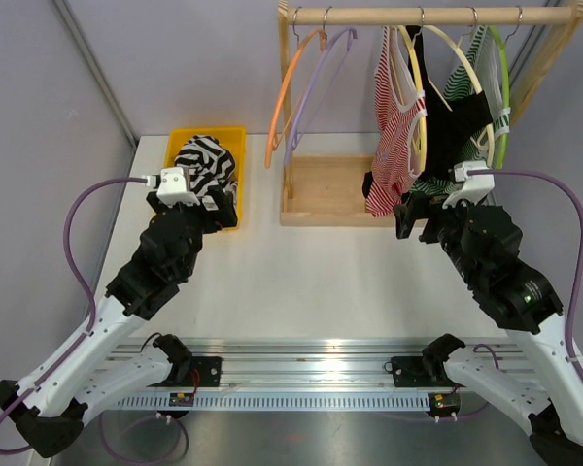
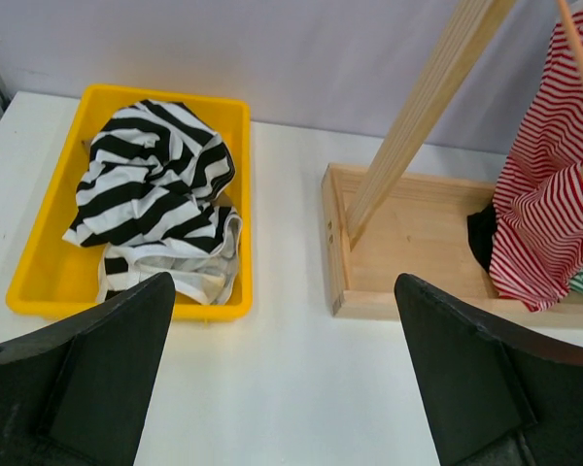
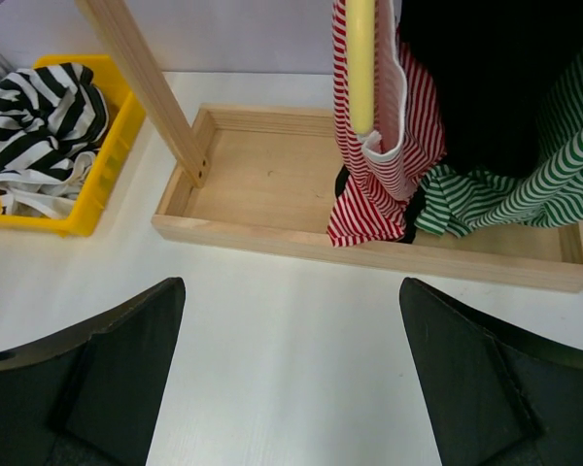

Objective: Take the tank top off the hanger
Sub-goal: Place the tank top into the basket, then grab a hanger with a tank top on it with the right arm

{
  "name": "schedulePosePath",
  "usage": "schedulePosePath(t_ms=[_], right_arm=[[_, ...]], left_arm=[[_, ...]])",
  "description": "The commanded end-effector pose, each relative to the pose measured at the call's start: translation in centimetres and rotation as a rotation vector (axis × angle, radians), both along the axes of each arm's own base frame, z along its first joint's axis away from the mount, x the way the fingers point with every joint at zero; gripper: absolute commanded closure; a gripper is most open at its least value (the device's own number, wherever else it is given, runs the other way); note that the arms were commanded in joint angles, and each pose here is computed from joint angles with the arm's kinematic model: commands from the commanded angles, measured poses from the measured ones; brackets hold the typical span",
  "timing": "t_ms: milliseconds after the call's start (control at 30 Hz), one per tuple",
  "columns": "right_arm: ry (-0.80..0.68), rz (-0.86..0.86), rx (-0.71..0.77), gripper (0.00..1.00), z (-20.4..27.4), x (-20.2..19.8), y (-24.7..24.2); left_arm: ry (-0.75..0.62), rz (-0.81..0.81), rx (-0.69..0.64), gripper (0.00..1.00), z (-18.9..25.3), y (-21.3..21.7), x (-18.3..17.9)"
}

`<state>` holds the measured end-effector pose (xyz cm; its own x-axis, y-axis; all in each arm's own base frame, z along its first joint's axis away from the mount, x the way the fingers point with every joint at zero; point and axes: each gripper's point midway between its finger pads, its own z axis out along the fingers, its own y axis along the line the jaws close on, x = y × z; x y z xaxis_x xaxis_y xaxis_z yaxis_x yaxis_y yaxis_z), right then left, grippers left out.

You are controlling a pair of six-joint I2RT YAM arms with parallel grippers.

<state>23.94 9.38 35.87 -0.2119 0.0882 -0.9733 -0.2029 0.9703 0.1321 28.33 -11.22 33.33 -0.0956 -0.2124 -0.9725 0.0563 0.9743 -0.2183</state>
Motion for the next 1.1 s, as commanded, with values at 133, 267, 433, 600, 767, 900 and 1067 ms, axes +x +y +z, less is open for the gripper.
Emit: schedulePosePath(t_ms=[133, 267, 433, 600, 767, 900, 1067], right_arm=[[-0.069, -0.135, -0.045, 0.01, 5.6, 2.1, -1.7], [-0.089, -0.151, -0.086, 0.00, 7.9, 4.7, -0.8], [-0.098, -0.124, -0.097, 0.01, 11.0, 8.8, 0.5], [-0.176, -0.121, -0.109, 0.07, 15.2, 11.8, -0.5], [-0.172, -0.072, -0.131, 0.11, 16.0, 15.9, 0.1], [-0.209, -0.040, -0.150, 0.11, 17.5, 18.1, 0.2], [-0.197, -0.019, -0.150, 0.11, 16.9, 21.7, 0.1]], left_arm=[[0.011, -0.013, -0.023, 0.01, -0.8, -0.1, -0.7], [0.008, -0.022, -0.026, 0.01, -0.8, -0.2, -0.8], [-0.001, -0.024, -0.027, 0.01, -0.6, -0.1, -0.9], [-0.014, -0.025, -0.034, 0.01, -0.3, 0.2, -1.2], [-0.013, -0.026, -0.032, 0.01, -0.4, 0.2, -1.2], [-0.011, -0.026, -0.029, 0.01, -0.4, 0.1, -1.2], [-0.009, -0.020, -0.026, 0.01, -0.4, 0.3, -1.2]])
